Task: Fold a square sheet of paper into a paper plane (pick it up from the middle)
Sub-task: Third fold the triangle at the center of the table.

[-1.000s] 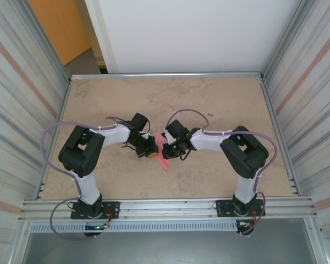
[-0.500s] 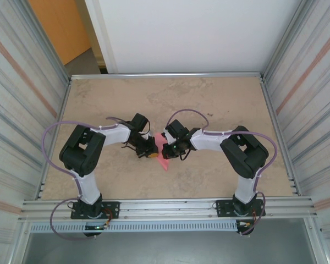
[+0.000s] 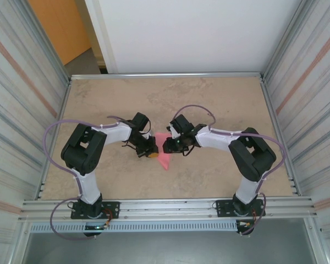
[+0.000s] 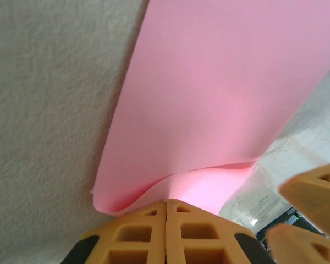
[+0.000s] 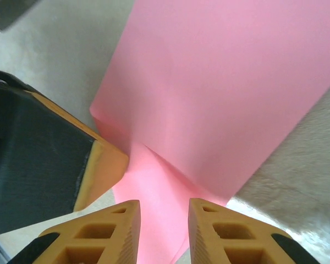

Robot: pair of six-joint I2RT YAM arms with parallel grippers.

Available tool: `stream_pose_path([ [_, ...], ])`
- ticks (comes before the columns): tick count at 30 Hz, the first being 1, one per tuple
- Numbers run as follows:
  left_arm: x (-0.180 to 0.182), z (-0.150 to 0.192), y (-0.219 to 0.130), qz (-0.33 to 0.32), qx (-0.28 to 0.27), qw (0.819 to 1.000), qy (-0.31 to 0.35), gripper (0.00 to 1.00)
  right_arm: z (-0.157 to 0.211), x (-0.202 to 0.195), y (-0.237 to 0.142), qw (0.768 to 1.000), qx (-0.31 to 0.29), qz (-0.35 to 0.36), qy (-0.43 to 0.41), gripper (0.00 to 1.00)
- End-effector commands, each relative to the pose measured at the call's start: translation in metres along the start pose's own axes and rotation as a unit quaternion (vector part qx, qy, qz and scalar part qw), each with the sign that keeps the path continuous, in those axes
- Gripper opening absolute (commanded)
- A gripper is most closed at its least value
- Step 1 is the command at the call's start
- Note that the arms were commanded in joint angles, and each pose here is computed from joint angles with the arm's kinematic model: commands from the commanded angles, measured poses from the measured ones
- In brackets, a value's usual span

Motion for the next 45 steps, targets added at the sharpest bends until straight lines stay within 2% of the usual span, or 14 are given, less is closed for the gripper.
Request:
stream_pose_path([
  [1,0.021,0.001,0.014,-0.064,0.005,0.998,-0.022,0.08,-0.003,0.006,-0.018,1.0,-0.019,0.004,0.007,0.28],
  [8,0.018,0.001,0.014,-0.052,0.007,0.998,-0.019,0.08,0.013,0.024,-0.011,0.998,0.005,-0.034,-0.046,0.14],
  [16,0.017,0.001,0.013,-0.046,0.005,0.999,-0.018,0.07,0.026,0.035,0.013,0.996,0.031,-0.058,-0.053,0.04],
  [34,0.011,0.002,0.007,-0.018,0.004,1.0,-0.017,0.06,0.038,0.02,0.037,0.996,0.063,-0.055,-0.028,0.01],
  [45,0.017,0.002,0.01,-0.024,0.006,0.999,-0.023,0.07,0.045,0.017,0.041,0.994,0.081,-0.065,-0.023,0.02],
])
Point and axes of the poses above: each hand's point on the last joint's axis, 136 mm out from that joint toward the fingers, its own y axis out along the fingers, its own x axis along the line the jaws close on, z = x × y, the point moved 10 cm from there along -y, back along the fingers, and after that the axes turned 6 degrees about -y, right-handed, at the moved point
